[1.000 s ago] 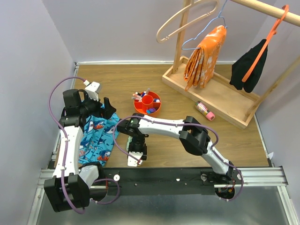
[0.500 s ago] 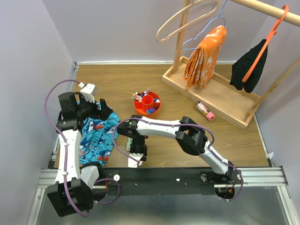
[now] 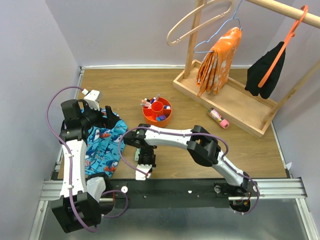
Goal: Sort the stationery into containers
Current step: Pick up the pen from the corner of the board, then place the pen in the storage box.
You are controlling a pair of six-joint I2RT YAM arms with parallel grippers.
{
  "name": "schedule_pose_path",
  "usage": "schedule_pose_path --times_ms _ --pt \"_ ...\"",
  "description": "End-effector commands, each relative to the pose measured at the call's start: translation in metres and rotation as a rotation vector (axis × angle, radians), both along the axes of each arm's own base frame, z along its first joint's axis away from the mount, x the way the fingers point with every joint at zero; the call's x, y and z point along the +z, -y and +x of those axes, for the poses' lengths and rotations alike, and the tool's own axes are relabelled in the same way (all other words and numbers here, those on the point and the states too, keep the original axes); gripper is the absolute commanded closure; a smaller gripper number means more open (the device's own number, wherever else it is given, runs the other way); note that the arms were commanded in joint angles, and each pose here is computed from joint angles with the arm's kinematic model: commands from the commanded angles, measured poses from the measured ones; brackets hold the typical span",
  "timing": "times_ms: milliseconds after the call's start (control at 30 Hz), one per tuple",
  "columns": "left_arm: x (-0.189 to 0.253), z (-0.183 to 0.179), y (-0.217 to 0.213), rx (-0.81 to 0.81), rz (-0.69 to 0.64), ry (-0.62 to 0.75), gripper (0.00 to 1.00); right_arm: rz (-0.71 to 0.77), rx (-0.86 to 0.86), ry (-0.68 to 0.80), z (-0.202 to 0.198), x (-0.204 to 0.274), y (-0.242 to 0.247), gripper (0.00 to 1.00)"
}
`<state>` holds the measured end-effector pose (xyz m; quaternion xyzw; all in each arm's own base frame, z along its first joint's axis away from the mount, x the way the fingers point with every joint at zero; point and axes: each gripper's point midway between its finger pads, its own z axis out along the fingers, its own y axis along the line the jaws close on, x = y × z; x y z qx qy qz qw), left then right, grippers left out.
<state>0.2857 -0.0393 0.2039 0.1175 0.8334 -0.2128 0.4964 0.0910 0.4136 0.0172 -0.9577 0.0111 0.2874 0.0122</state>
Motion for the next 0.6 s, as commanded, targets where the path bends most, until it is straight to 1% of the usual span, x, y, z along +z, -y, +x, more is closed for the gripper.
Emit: schedule_pose_path --times_ms 0,67,100,167,200,233,267,300,333,367,400,433,467,500,533,567 --pt "0.005 -0.006 0.009 -0.035 -0.046 0.002 0.01 -0.104 -0.173 0.068 0.034 0.012 0.020 0.97" --pt "0.007 -0.007 0.011 -0.045 -0.053 0.007 0.01 -0.054 -0.349 0.001 0.054 0.043 0.013 0.98" --pt "0.008 -0.007 0.012 -0.052 -0.056 0.007 0.01 0.012 -0.405 -0.009 0.064 0.070 0.005 0.99" --pt "0.011 -0.007 0.014 -0.059 -0.056 0.015 0.01 0.055 -0.548 -0.089 0.083 0.099 0.006 0.99" --pt "0.012 -0.007 0.015 -0.065 -0.060 0.017 0.01 0.088 -0.590 -0.117 0.090 0.114 0.005 0.99" --pt "0.012 -0.006 0.017 -0.070 -0.066 0.019 0.01 0.127 -0.653 -0.186 0.100 0.131 0.007 0.99" --pt "0.013 -0.005 0.017 -0.072 -0.067 0.023 0.01 0.117 -0.728 -0.245 0.104 0.141 0.009 0.99" --pt "0.012 -0.005 0.017 -0.075 -0.073 0.019 0.01 0.139 -0.773 -0.294 0.111 0.150 0.007 0.99" --pt "0.012 -0.005 0.020 -0.088 -0.082 0.023 0.01 0.184 -0.834 -0.400 0.124 0.167 0.007 0.99" --pt "0.010 -0.005 0.021 -0.101 -0.093 0.013 0.01 0.157 -0.931 -0.486 0.130 0.177 0.010 0.99" --pt "0.009 -0.005 0.023 -0.115 -0.103 0.008 0.01 0.222 -0.961 -0.527 0.146 0.188 0.004 0.99" --pt "0.011 -0.005 0.026 -0.137 -0.115 0.007 0.01 0.233 -1.017 -0.618 0.159 0.190 0.013 0.99" --pt "0.007 -0.004 0.027 -0.147 -0.121 -0.010 0.01 0.224 -1.091 -0.677 0.164 0.206 0.019 0.99" --pt "0.006 -0.002 0.027 -0.152 -0.124 -0.019 0.01 0.343 -1.088 -0.665 0.186 0.213 0.013 0.99" --pt "0.009 -0.001 0.027 -0.164 -0.123 -0.020 0.01 0.399 -1.119 -0.672 0.200 0.222 0.020 0.99" --pt "0.006 0.001 0.027 -0.176 -0.115 -0.027 0.01 0.370 -1.171 -0.701 0.199 0.199 0.029 0.99"
